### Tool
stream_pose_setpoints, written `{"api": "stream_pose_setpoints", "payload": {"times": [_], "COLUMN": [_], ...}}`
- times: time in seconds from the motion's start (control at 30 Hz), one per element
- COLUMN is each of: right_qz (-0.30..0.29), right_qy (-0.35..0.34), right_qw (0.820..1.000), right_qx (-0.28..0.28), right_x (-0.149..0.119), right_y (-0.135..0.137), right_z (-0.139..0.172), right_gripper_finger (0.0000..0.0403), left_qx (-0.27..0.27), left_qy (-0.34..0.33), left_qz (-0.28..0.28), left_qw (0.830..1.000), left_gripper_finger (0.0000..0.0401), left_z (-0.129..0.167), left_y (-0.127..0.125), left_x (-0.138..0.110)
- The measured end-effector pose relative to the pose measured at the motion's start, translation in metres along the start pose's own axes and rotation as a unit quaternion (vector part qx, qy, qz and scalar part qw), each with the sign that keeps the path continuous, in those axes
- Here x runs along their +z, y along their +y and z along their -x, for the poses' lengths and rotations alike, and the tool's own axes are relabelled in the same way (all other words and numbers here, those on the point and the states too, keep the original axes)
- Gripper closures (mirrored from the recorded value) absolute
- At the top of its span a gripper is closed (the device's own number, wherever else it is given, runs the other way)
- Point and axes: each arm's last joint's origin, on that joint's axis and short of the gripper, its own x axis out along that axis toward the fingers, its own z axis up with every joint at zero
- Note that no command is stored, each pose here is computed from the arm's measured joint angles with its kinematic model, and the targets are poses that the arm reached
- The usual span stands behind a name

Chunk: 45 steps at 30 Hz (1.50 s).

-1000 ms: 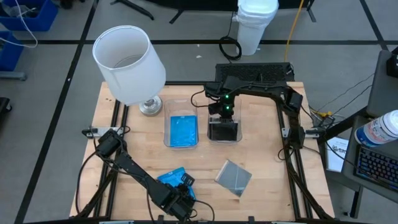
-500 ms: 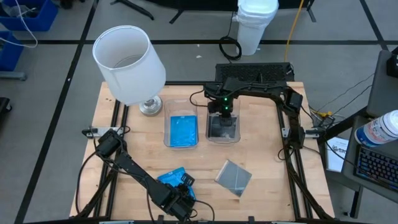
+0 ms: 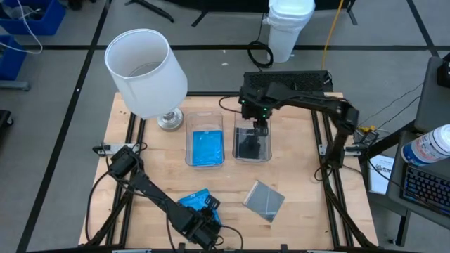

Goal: Pick & place jewel cases by type
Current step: Put the blue CD case into the left transparent bin

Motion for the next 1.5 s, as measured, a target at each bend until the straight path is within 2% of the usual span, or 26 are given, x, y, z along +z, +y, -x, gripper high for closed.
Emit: {"api": "stream_pose_setpoints", "payload": {"times": [0.1,0.2,0.3,0.4,0.5,0.6,0.7,0.8,0.93,1.03,1.13,1.27,1.37,1.5], "right_qz": [-0.010,-0.019,-0.006,0.037,0.093,0.144,0.162,0.169,0.143,0.108,0.075,0.041,0.057,0.085], "right_qy": [-0.055,-0.149,-0.249,-0.314,-0.361,-0.393,-0.443,-0.501,-0.573,-0.602,-0.605,-0.589,-0.579,-0.576], "right_qw": [0.998,0.988,0.969,0.948,0.928,0.907,0.880,0.847,0.802,0.783,0.784,0.798,0.797,0.787], "right_qx": [-0.035,-0.030,0.002,0.024,0.021,0.040,0.064,0.065,0.089,0.110,0.116,0.121,0.159,0.205], "right_x": [-0.010,-0.021,-0.032,-0.039,-0.043,-0.049,-0.062,-0.082,-0.107,-0.120,-0.122,-0.117,-0.111,-0.103], "right_y": [0.015,0.041,0.079,0.126,0.180,0.232,0.274,0.303,0.310,0.299,0.286,0.275,0.276,0.284], "right_z": [0.037,0.079,0.117,0.138,0.134,0.110,0.080,0.043,0.000,-0.025,-0.040,-0.048,-0.056,-0.066], "right_gripper_finger": [0.0205,0.0202,0.0205,0.0213,0.0223,0.0236,0.0247,0.0255,0.0273,0.0302,0.0340,0.0378,0.0388,0.0388], "left_qx": [0.007,0.037,0.076,0.096,0.101,0.098,0.094,0.086,0.088,0.078,0.082,0.117,0.128,0.084], "left_qy": [0.001,0.010,0.015,-0.001,-0.032,-0.061,-0.078,-0.081,-0.063,-0.039,-0.012,0.008,0.018,0.064], "left_qz": [0.001,-0.015,-0.007,0.032,0.065,0.089,0.108,0.117,0.119,0.119,0.095,0.059,0.046,0.068], "left_qw": [1.000,0.999,0.997,0.995,0.992,0.989,0.987,0.986,0.987,0.989,0.992,0.991,0.991,0.992], "left_gripper_finger": [0.0364,0.0367,0.0384,0.0396,0.0387,0.0388,0.0397,0.0388,0.0377,0.0383,0.0396,0.0384,0.0376,0.0387], "left_z": [0.000,0.008,0.037,0.076,0.111,0.136,0.146,0.145,0.129,0.116,0.101,0.087,0.080,0.069], "left_y": [0.001,-0.001,-0.003,-0.006,-0.016,-0.029,-0.045,-0.064,-0.086,-0.095,-0.101,-0.099,-0.096,-0.092], "left_x": [0.000,-0.004,-0.012,-0.022,-0.033,-0.043,-0.049,-0.053,-0.058,-0.058,-0.058,-0.058,-0.058,-0.063]}}
